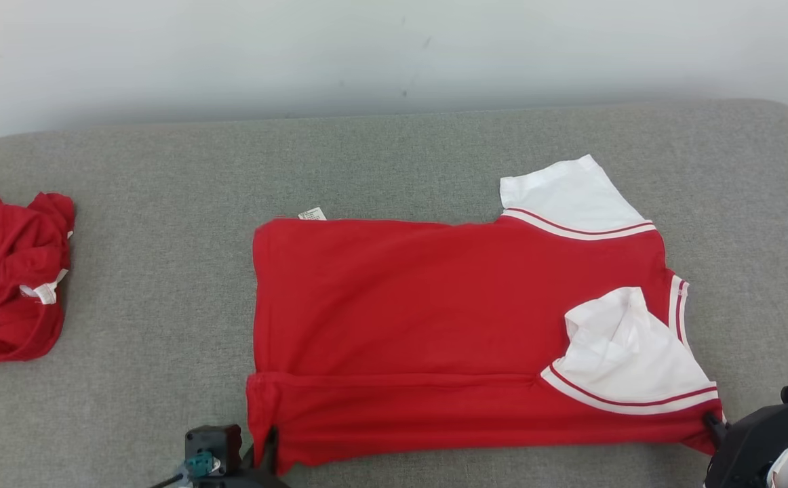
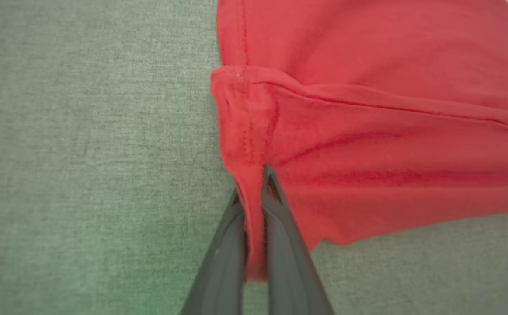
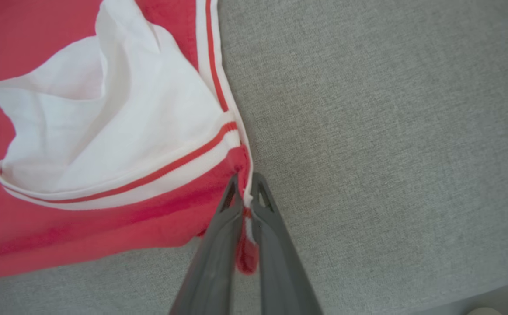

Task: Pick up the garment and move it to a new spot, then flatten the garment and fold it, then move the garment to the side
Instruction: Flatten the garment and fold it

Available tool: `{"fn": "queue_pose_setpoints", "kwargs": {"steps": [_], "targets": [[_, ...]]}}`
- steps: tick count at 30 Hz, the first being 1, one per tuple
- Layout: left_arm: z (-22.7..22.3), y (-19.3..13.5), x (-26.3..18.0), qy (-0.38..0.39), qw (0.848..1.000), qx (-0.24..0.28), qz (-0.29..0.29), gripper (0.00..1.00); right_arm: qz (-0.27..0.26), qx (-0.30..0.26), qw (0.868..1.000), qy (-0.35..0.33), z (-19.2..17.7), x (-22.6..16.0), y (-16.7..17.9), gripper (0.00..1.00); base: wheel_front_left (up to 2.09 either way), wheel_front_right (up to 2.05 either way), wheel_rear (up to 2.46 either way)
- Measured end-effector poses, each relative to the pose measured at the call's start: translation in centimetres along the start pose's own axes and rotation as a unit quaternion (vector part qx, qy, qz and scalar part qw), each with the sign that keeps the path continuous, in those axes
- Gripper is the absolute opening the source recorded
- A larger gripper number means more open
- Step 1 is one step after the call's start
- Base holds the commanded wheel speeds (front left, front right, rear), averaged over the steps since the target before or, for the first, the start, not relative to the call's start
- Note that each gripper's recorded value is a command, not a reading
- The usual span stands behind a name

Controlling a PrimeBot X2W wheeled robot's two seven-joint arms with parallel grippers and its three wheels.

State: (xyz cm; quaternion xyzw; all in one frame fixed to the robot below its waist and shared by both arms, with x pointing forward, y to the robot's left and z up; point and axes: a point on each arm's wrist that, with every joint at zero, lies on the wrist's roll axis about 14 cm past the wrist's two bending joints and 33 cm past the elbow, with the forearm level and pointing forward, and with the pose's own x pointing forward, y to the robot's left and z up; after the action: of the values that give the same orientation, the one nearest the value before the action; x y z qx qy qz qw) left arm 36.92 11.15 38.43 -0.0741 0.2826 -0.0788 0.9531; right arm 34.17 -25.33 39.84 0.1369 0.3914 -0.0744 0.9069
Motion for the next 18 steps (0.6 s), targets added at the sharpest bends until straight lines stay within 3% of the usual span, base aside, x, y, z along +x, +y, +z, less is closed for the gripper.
{"fn": "queue_pose_setpoints", "kwargs": {"steps": [1, 2, 3, 11, 18], "targets": [[-0.2, -0.1, -0.1, 0.004, 1.000, -0.003, 0.000, 0.02, 0.000, 0.000, 1.000, 0.001, -0.2, 0.0, 0.0, 0.24, 0.00, 0.00, 0.00], [-0.4, -0.1, -0.3, 0.006, 1.000, -0.005, -0.001, 0.46, 0.000, -0.001, 1.000, 0.002, -0.3, -0.1, 0.0, 1.00, 0.00, 0.00, 0.00], [-0.4, -0.2, -0.4, 0.008, 1.000, -0.006, -0.001, 1.00, 0.000, 0.000, 1.000, 0.000, -0.2, -0.1, 0.0, 1.00, 0.00, 0.00, 0.00], [1.1, 0.1, -0.4, -0.007, 1.000, -0.012, 0.001, 1.00, 0.011, -0.008, 0.998, -0.066, 4.1, 0.0, 1.3, 1.00, 0.00, 0.00, 0.00], [8.1, 0.1, 2.0, -0.056, 0.998, 0.016, -0.015, 1.00, 0.018, -0.029, 0.991, -0.129, 11.6, 0.5, 2.9, 1.00, 0.00, 0.00, 0.00]]}}
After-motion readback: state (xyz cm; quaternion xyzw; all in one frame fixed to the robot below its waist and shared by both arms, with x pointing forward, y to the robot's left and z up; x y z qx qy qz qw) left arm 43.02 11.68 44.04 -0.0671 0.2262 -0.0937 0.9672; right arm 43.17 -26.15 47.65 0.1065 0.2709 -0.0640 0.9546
